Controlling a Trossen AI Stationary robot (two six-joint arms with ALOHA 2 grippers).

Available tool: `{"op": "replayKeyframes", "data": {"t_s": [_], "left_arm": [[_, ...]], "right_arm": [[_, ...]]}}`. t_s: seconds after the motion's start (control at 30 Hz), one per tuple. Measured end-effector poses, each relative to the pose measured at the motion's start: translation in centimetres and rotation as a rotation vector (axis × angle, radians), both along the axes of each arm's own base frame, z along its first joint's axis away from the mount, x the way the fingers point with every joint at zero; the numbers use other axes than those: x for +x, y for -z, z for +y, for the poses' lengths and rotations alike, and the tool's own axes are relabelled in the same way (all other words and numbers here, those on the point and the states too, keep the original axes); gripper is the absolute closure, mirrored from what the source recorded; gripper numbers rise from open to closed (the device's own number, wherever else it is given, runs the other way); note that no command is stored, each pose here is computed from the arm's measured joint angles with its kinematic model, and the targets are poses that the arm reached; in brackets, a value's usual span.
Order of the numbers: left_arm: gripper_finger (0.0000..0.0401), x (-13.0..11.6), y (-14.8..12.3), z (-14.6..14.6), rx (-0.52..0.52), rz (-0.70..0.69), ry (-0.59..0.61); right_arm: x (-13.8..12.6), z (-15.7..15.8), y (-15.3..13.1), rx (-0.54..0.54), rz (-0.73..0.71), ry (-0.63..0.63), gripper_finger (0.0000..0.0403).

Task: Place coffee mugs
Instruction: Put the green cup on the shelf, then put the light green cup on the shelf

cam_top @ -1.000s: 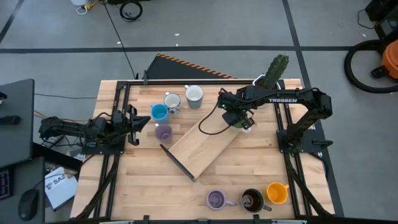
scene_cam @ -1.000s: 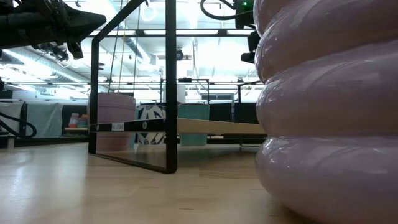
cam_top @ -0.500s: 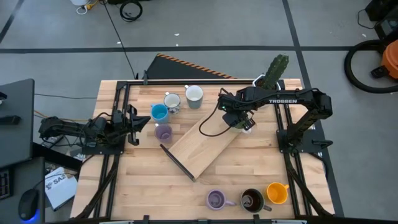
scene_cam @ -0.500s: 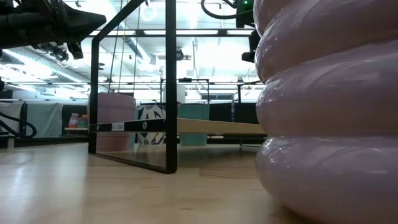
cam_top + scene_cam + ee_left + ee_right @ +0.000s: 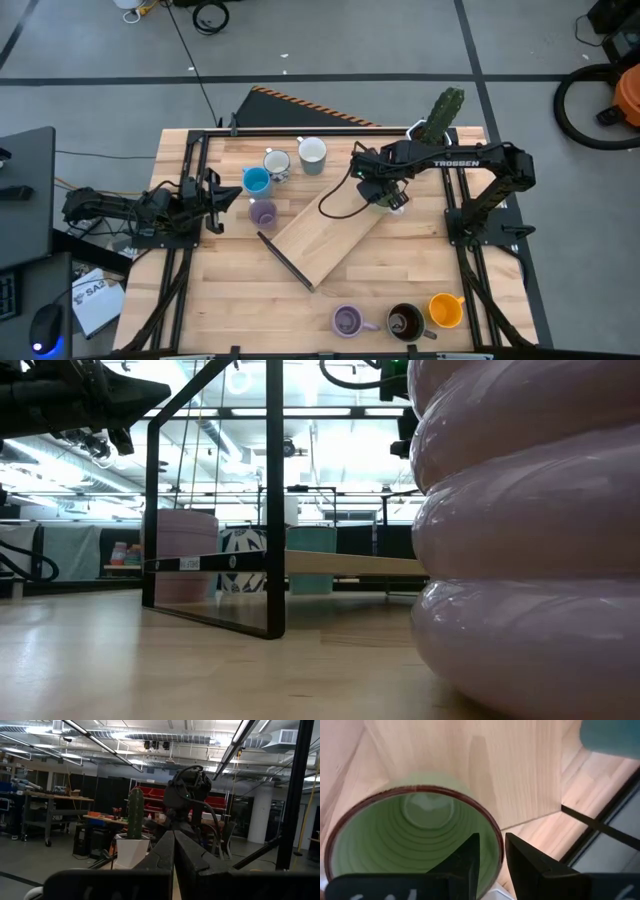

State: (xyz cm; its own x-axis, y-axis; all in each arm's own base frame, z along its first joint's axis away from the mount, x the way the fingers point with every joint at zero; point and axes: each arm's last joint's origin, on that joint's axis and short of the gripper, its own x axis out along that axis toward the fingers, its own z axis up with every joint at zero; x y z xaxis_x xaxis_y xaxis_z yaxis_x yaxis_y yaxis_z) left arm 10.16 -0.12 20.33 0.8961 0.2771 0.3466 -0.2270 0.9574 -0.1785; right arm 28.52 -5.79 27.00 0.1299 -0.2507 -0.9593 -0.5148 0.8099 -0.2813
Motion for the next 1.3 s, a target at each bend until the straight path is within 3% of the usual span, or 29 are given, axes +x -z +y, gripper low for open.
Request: {"op": "replayKeyframes", "data": {"t_s": [0.57,0.97,1.3], "left_arm": [[0.0392,0.0,0.0,0.0,0.000,0.001,0.000],[0.0392,0.0,0.0,0.0,0.000,0.001,0.000],[0.0392,0.0,0.0,0.0,0.000,0.000,0.000]], "right_arm": [[-0.1,0.8,-0.1,-0.030,0.026,0.013,0.0297],[0.4,0.8,-2.8,-0.042,-0.042,0.023,0.0252],[1.2,1.1,-4.8,-0.081,-0.145,0.016,0.0248]]}}
